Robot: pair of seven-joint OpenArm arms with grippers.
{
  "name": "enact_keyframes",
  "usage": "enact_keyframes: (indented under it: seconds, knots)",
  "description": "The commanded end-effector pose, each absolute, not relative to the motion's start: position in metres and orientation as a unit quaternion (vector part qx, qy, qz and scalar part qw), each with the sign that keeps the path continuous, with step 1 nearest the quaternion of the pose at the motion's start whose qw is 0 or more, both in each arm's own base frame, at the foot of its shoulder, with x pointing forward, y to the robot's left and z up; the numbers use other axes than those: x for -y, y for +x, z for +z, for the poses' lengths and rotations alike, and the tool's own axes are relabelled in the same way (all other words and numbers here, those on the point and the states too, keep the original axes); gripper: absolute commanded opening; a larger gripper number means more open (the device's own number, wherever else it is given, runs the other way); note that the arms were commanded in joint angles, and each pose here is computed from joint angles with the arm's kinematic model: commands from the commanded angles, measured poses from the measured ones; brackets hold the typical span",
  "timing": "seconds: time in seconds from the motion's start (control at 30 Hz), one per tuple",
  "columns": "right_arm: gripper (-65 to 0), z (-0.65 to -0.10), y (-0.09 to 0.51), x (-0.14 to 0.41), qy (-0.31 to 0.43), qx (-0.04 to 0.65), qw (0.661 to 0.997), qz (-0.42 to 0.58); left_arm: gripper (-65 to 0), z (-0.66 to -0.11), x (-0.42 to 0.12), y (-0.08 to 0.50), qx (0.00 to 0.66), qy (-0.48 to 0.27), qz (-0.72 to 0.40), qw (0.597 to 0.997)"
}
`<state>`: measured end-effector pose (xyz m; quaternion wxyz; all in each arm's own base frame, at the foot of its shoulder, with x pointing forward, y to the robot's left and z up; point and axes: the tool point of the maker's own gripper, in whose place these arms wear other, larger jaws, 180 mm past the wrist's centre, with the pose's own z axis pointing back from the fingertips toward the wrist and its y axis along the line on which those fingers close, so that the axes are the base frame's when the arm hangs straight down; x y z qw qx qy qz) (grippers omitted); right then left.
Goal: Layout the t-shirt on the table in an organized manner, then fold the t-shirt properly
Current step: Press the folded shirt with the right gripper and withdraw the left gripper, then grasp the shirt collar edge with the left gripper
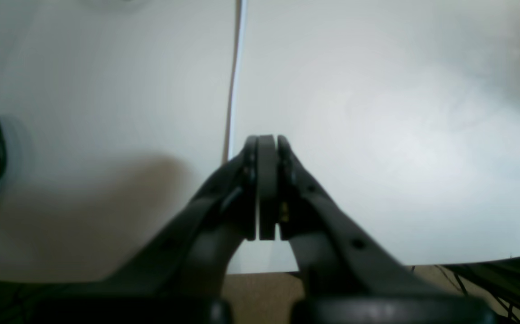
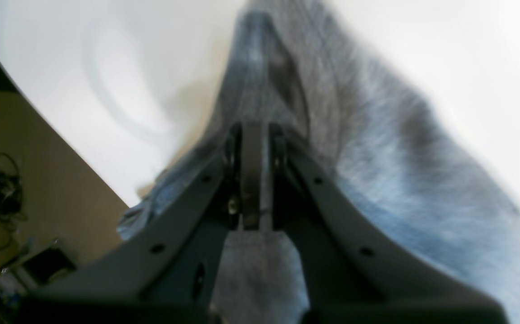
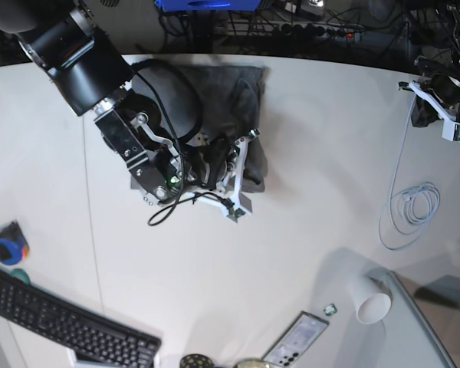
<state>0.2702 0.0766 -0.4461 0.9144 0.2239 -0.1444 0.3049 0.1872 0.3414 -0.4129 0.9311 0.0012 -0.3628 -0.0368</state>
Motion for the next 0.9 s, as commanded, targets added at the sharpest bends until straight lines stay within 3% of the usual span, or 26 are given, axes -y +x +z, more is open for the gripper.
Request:
enact_keyframes:
  seconds: [0.0, 0.3, 0.43, 0.63, 0.87]
  knots:
    - [-62.3, -0.438, 0.283, -0.083, 0.231, 0.165, 0.91, 0.303, -65.0, -0.401, -0.346, 0.194, 0.379, 0.008, -0.044, 0.924]
    - [-62.3, -0.451, 0.263, -0.118, 0.246, 0.149, 0.899, 0.33, -65.0, -0.407, -0.33, 0.197, 0.374, -0.009, -0.061, 0.925]
    - [-62.3, -0.423, 0.27, -0.12, 0.249, 0.175, 0.888, 0.345, -65.0, -0.419, -0.305, 0.197, 0.361, -0.035, -0.084, 0.928]
    - [-62.3, -0.36, 0.296, -0.054, 0.226, 0.251, 0.89, 0.306, -65.0, -0.42, -0.261, 0.2, 0.378, -0.073, -0.086, 0.919]
    - [-62.3, -0.377, 0.29, 0.032, 0.161, 0.24, 0.92, 0.265, -65.0, -0.424, -0.182, 0.18, 0.362, -0.142, -0.142, 0.91]
